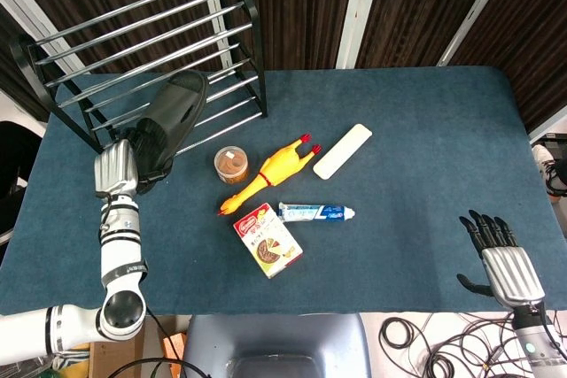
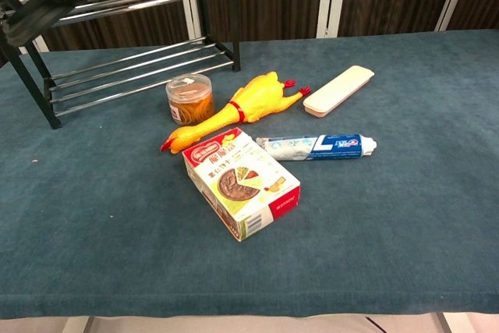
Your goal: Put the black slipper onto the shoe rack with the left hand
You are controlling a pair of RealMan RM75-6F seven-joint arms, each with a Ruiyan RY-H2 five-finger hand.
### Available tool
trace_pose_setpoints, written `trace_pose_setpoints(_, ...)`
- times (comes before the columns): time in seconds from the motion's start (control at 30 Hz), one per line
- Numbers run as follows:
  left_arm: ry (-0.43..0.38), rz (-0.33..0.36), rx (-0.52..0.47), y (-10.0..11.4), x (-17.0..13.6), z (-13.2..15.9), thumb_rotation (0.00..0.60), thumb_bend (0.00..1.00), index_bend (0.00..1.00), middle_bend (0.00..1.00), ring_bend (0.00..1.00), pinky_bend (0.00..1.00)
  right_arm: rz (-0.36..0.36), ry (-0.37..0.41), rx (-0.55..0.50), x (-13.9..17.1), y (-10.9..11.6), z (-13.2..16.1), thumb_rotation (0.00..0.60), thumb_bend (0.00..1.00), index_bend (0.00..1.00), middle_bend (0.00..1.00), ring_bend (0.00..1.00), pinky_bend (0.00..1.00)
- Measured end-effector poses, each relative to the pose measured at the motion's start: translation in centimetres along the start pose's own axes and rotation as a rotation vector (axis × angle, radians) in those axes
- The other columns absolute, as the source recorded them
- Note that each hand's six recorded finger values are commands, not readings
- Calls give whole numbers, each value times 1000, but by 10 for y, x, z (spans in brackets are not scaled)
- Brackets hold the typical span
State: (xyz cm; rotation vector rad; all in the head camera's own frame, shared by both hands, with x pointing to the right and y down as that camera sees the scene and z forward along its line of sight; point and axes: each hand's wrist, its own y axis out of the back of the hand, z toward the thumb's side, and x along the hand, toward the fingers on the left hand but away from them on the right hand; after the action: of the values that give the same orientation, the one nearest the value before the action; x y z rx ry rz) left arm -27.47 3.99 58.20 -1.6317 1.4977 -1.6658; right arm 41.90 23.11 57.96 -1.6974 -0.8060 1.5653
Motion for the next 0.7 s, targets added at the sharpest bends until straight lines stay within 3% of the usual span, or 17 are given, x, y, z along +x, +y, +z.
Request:
trace_pose_setpoints(0.27, 46, 40, 30, 7, 17, 10, 600, 331, 624, 857, 877, 966, -3, 0, -5, 1, 2, -1, 600, 121, 0, 0, 0, 0)
trace_pose_setpoints(0.7, 98, 59, -17, 11, 40, 14, 600, 331, 535, 840, 866, 947, -4, -1, -8, 3, 3, -2, 600, 121, 0, 0, 0, 0)
